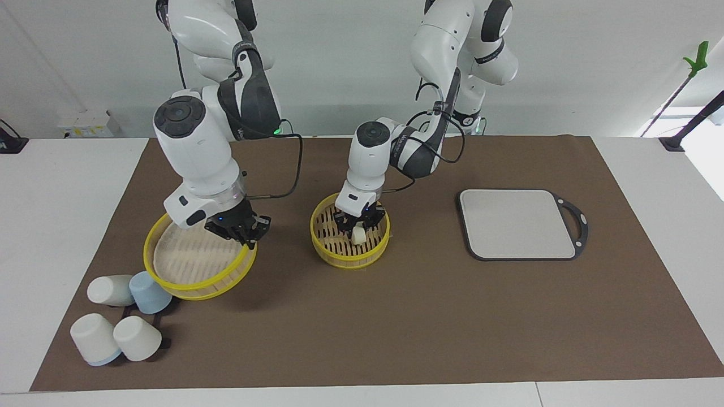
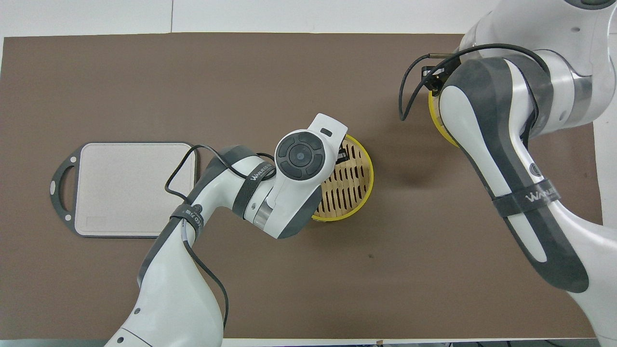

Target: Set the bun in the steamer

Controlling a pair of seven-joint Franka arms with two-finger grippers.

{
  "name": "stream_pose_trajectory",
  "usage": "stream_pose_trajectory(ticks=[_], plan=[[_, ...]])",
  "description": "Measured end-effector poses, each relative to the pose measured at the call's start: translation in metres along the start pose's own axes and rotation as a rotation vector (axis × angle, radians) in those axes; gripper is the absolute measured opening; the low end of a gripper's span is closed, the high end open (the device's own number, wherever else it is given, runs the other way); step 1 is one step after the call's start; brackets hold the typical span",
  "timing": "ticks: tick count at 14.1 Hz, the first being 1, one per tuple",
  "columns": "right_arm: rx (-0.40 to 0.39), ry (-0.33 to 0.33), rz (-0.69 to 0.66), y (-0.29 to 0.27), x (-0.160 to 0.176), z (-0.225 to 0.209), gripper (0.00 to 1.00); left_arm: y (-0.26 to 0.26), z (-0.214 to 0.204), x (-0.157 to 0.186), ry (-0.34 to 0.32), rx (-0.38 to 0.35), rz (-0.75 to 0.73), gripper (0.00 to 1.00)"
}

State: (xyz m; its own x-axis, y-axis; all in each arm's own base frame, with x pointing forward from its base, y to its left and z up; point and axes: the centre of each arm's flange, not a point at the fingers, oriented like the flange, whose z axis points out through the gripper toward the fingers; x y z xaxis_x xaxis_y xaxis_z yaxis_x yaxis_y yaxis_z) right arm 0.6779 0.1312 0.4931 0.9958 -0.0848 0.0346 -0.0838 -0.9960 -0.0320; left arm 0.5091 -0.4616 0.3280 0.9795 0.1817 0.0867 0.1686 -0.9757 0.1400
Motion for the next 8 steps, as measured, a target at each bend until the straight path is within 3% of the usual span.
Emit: stream_pose_trajectory(ticks=[5, 8], plan=[[0.004, 0.008, -0.008, -0.005, -0.001, -0.001, 0.08, -0.001, -0.006, 0.003, 0.0, 0.003, -0.027, 0.99], [0.006, 0.006, -0.023, -0.027, -0.009, 0.0, 0.08, -0.016, -0.056, 0.02, -0.022, 0.026, -0.066, 1.0]])
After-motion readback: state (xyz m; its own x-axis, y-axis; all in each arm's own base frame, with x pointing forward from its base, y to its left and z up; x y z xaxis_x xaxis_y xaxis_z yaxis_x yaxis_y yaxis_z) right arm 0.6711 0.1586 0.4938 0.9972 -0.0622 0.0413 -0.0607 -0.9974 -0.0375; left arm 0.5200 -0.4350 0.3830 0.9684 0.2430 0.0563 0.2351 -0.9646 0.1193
